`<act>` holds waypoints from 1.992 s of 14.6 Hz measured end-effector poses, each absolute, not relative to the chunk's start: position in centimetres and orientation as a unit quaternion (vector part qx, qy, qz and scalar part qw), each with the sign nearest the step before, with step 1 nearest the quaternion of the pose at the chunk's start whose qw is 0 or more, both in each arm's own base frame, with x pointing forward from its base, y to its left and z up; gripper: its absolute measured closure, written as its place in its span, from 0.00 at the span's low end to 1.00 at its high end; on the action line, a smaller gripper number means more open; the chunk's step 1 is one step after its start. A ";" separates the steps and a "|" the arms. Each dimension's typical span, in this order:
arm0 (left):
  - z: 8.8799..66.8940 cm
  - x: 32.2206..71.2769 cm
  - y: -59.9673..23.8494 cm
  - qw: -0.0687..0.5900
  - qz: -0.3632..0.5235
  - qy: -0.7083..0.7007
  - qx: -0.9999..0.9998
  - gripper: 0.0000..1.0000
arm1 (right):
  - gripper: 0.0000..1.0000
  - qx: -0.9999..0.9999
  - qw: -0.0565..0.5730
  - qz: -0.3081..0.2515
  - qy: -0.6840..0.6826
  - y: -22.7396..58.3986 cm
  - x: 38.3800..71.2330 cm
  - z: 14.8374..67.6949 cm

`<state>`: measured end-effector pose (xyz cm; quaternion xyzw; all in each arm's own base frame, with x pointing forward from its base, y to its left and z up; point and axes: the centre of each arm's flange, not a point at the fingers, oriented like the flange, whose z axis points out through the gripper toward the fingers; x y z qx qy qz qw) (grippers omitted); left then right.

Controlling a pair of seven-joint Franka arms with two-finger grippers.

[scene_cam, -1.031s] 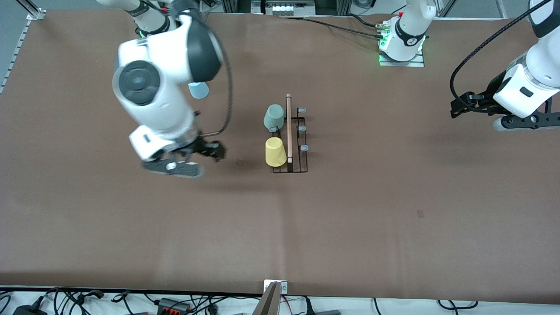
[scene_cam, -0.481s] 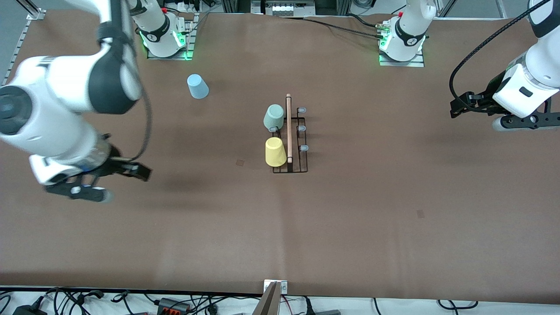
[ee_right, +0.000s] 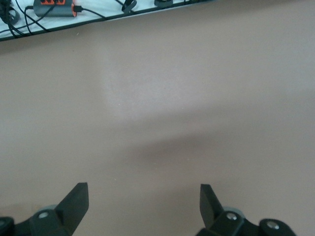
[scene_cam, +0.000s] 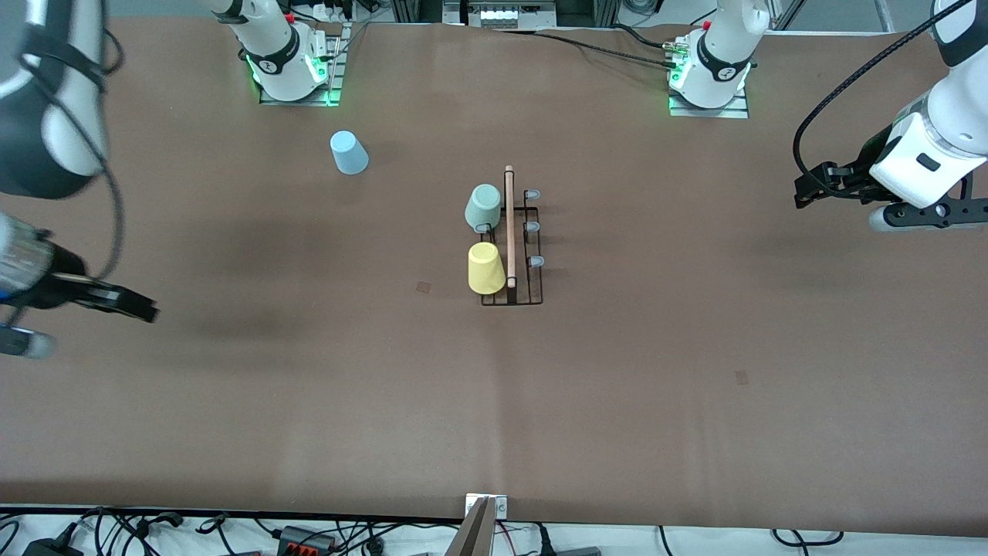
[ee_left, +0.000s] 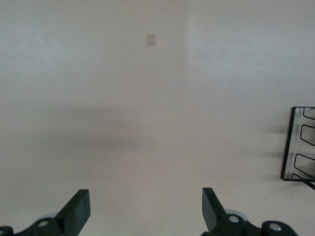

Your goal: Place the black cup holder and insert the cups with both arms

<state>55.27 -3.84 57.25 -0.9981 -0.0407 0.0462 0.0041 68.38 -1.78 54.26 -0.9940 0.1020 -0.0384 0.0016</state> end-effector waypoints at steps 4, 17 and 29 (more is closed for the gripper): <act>57.2 55.3 -3.8 0.004 0.046 -0.041 -0.998 0.00 | 0.00 -0.995 0.027 -0.051 0.081 -8.7 66.2 57.5; 57.2 55.3 -3.7 0.004 0.046 -0.042 -0.998 0.00 | 0.00 -0.998 0.029 0.000 0.061 -6.3 58.4 56.0; 57.2 55.3 -3.7 0.004 0.046 -0.042 -0.998 0.00 | 0.00 -0.999 0.003 -0.025 0.032 -4.0 55.9 57.7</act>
